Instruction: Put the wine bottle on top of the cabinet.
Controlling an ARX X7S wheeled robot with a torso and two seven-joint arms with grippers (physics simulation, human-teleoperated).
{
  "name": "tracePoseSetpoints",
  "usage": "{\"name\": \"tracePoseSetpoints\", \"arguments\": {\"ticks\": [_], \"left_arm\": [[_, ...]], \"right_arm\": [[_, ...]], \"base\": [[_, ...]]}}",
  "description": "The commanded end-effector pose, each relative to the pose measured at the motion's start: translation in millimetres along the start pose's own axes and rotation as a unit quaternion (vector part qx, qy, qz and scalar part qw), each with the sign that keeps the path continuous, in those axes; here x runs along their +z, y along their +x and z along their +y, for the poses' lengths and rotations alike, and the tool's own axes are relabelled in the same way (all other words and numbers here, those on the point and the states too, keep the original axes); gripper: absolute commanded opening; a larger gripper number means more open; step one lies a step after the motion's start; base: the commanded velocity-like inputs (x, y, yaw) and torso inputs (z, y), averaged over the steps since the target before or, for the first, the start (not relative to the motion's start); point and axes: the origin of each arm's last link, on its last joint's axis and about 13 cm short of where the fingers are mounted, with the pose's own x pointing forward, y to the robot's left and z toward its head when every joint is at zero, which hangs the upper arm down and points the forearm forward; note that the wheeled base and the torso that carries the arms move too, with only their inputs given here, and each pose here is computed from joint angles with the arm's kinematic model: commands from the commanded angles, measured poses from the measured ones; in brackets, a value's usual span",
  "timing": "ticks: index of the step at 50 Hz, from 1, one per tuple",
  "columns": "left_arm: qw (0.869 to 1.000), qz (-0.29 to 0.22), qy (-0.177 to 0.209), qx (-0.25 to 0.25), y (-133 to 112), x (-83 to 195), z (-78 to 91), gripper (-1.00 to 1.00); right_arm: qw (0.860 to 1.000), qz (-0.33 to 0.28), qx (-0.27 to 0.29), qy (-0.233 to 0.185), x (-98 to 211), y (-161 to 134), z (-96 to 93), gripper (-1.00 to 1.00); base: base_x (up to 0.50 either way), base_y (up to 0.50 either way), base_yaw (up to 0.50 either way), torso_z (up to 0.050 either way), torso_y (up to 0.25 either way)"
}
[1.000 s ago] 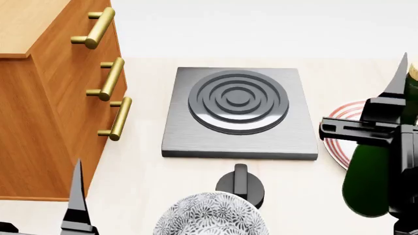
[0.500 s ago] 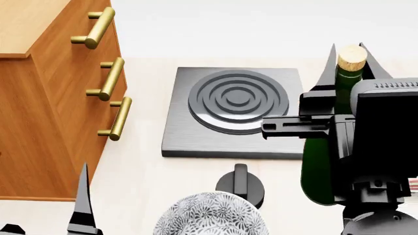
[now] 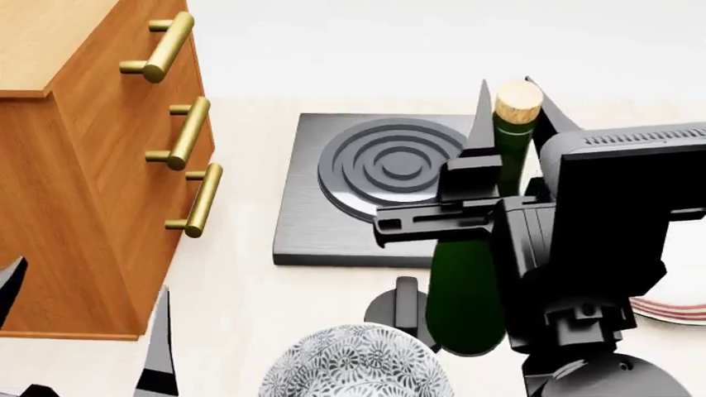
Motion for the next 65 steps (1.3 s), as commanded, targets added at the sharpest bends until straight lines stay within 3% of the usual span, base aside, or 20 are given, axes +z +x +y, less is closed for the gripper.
{"name": "tracePoseSetpoints", "arguments": {"ticks": [1,4,8,14,22,43,65], "left_arm": [[0.998,-0.013,-0.046,-0.05,-1,5,-4.1,1.0],[0.994,-0.007,-0.077,-0.073,-3,7,-7.5,1.0],[0.993,0.004,-0.05,-0.108,-3,7,-14.8,1.0],[0.991,0.037,-0.06,-0.11,3,8,-19.7,1.0],[0.981,0.054,-0.05,-0.178,13,13,-35.9,1.0],[0.968,0.067,-0.029,-0.238,49,15,-63.6,1.0],[0.962,0.043,-0.05,-0.266,63,25,-80.4,1.0]], "right_arm": [[0.999,-0.011,0.01,0.037,3,2,3.1,-1.0],[0.999,-0.014,0.014,0.047,3,3,4.8,-1.0],[0.999,-0.018,0.011,0.043,5,8,6.0,-1.0],[0.999,-0.019,0.015,0.039,6,11,9.4,-1.0],[0.999,-0.018,0.023,0.037,6,14,13.9,-1.0],[0.999,-0.017,0.037,0.032,7,16,18.5,-1.0],[0.998,-0.018,0.047,0.029,6,15,21.3,-1.0]], "base": [[0.0,0.0,0.0,0.0,0.0],[0.0,0.0,0.0,0.0,0.0],[0.0,0.0,0.0,0.0,0.0],[0.0,0.0,0.0,0.0,0.002],[0.0,0.0,0.0,0.0,0.0],[0.0,0.0,0.0,0.001,0.001],[0.0,0.0,0.0,0.0,0.0]]}}
